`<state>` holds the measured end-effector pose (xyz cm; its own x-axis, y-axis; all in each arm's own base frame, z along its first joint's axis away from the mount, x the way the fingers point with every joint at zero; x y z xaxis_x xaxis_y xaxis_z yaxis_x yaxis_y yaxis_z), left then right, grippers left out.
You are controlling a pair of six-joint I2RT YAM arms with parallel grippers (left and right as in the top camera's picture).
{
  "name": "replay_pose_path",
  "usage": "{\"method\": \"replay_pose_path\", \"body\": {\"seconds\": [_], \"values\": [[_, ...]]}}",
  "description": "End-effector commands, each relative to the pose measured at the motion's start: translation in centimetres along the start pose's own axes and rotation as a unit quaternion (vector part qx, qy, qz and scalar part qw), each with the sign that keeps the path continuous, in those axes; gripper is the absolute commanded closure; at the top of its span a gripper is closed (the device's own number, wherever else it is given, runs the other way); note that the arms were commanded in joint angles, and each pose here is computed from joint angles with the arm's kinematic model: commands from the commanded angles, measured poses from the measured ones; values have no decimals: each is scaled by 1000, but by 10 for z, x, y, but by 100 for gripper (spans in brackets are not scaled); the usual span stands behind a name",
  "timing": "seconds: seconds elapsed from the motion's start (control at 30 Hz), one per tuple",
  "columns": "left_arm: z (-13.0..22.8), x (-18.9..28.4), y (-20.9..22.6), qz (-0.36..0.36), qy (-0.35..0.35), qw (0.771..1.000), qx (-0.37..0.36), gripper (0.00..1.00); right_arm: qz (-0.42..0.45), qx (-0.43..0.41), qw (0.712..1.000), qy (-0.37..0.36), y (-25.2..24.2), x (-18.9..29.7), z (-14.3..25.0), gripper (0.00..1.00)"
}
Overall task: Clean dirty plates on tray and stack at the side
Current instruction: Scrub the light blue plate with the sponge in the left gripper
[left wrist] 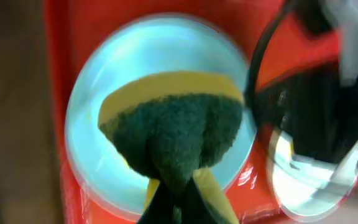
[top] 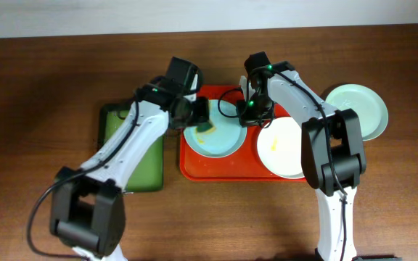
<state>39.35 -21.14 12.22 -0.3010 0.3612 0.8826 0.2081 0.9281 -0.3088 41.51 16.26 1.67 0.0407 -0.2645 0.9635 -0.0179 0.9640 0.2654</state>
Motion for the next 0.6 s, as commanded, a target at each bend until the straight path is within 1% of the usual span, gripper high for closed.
{"method": "replay_pose_path", "body": {"seconds": [0.0, 0.07, 0.17, 0.23, 0.27, 0.3, 0.33, 0.37, 0.4, 0.47, 0.5, 0.53, 0.57], "values": [[5, -46, -9, 3, 12, 999, 34, 100, 13, 8, 1000, 16, -4, -11, 8, 96], [15, -71, -5, -20, 28, 999, 36, 100, 13, 8, 1000, 16, -4, -11, 8, 96], [24, -89, 16, -68, 41, 996, 38, 100, 13, 8, 1000, 14, -4, -11, 7, 96], [26, -88, 39, -132, 37, 990, 37, 100, 13, 9, 1000, 12, -3, -11, 6, 96], [28, -84, 58, -188, 33, 981, 32, 100, 13, 9, 1000, 12, -3, -11, 6, 96], [31, -77, 78, -250, 33, 967, 24, 100, 13, 9, 1000, 12, -3, -11, 6, 96], [33, -70, 93, -297, 34, 954, 12, 100, 12, 9, 1000, 12, -3, -11, 6, 96], [34, -63, 103, -329, 40, 943, -13, 100, 13, 9, 1000, 12, -3, -11, 6, 96], [31, -58, 105, -340, 46, 938, -44, 100, 13, 9, 1000, 12, -3, -11, 6, 96], [24, -52, 99, -333, 49, 940, -51, 100, 13, 9, 1000, 12, -3, -11, 6, 96], [19, -49, 87, -306, 53, 949, -46, 100, 13, 9, 1000, 12, -3, -11, 6, 96], [14, -50, 63, -242, 60, 968, -37, 100, 12, 9, 1000, 10, -3, -11, 5, 96], [13, -55, 32, -151, 72, 986, -26, 100, 12, 10, 1000, 9, -3, -11, 5, 96]]}}
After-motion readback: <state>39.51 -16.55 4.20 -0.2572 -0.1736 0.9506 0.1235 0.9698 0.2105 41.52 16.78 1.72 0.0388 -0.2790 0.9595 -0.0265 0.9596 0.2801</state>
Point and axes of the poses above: each gripper's point midway between its finger pads, its own x axis back along the fingers, its own y axis along the line the jaws close on, z = x × y, the point moved 1 cm from there along x, back along the fingers, and after that the axes turned 9 degrees about -x, right-handed, at the moved point
